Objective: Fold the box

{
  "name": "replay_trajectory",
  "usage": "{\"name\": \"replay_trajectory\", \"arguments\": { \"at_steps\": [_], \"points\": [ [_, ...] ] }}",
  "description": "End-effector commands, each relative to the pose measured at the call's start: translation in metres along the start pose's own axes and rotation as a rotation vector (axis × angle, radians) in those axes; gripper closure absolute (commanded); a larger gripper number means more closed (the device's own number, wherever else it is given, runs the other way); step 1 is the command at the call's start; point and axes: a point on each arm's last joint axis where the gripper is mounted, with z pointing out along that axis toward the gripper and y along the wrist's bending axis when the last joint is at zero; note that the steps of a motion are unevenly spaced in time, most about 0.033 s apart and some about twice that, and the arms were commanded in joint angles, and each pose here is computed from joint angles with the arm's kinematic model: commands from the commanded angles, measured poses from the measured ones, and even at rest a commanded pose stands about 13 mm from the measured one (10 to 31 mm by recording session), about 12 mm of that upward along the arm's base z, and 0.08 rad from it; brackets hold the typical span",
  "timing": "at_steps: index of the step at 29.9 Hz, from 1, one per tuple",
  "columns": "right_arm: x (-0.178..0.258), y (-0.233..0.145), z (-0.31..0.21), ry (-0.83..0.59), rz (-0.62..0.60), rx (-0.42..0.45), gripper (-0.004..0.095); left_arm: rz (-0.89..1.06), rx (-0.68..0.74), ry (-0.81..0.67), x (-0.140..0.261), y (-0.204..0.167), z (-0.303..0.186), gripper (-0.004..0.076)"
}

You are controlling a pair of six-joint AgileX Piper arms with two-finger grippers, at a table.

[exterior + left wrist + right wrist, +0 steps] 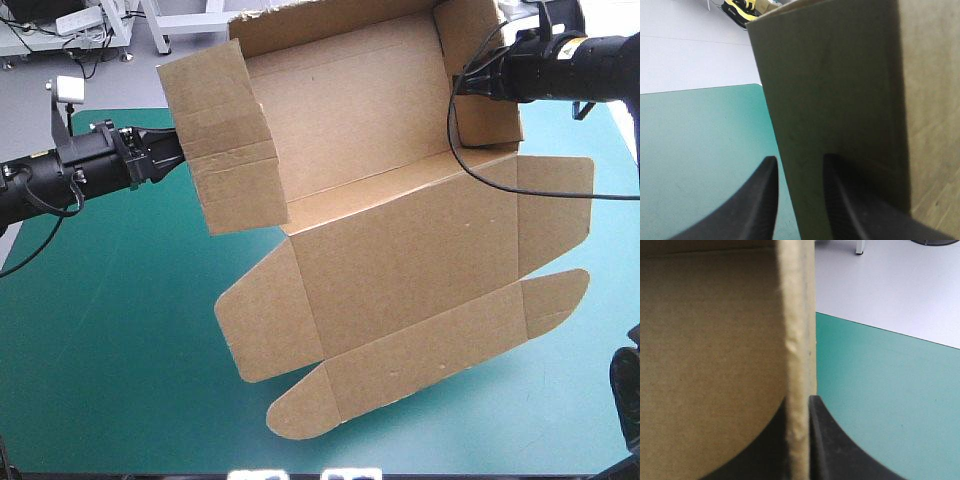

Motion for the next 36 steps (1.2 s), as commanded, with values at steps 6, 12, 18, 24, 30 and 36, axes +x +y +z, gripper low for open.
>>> {"name": "replay_trajectory", "arguments": {
  "at_steps": [6,12,18,24,30,36],
  "points": [
    [-0.012,0.002,-0.008,-0.118,0.036,-0.012,0.0906,0.026,0.151,-0.067,-0.010,-0.040,-0.008,0.0408],
    [-0.012,0.003,0.001,-0.106,0.038,-0.022,0.0906,0.014,0.152,-0.066,-0.010,-0.040,-0.008,0.0408],
    [-0.012,0.013,0.013,-0.104,0.028,-0.056,0.0906,0.015,0.160,-0.058,-0.009,-0.041,-0.006,0.0408],
    [-0.013,0.021,0.018,-0.114,0.030,-0.082,0.0906,0.019,0.151,-0.049,-0.008,-0.040,-0.006,0.0408],
    [-0.012,0.024,0.020,-0.110,0.050,-0.091,0.0906,0.018,0.127,-0.066,-0.010,-0.038,-0.006,0.0408],
    [-0.011,0.031,0.023,-0.100,0.052,-0.071,0.0906,0.040,0.023,-0.071,-0.011,-0.029,-0.005,0.0408]
  ]
}}
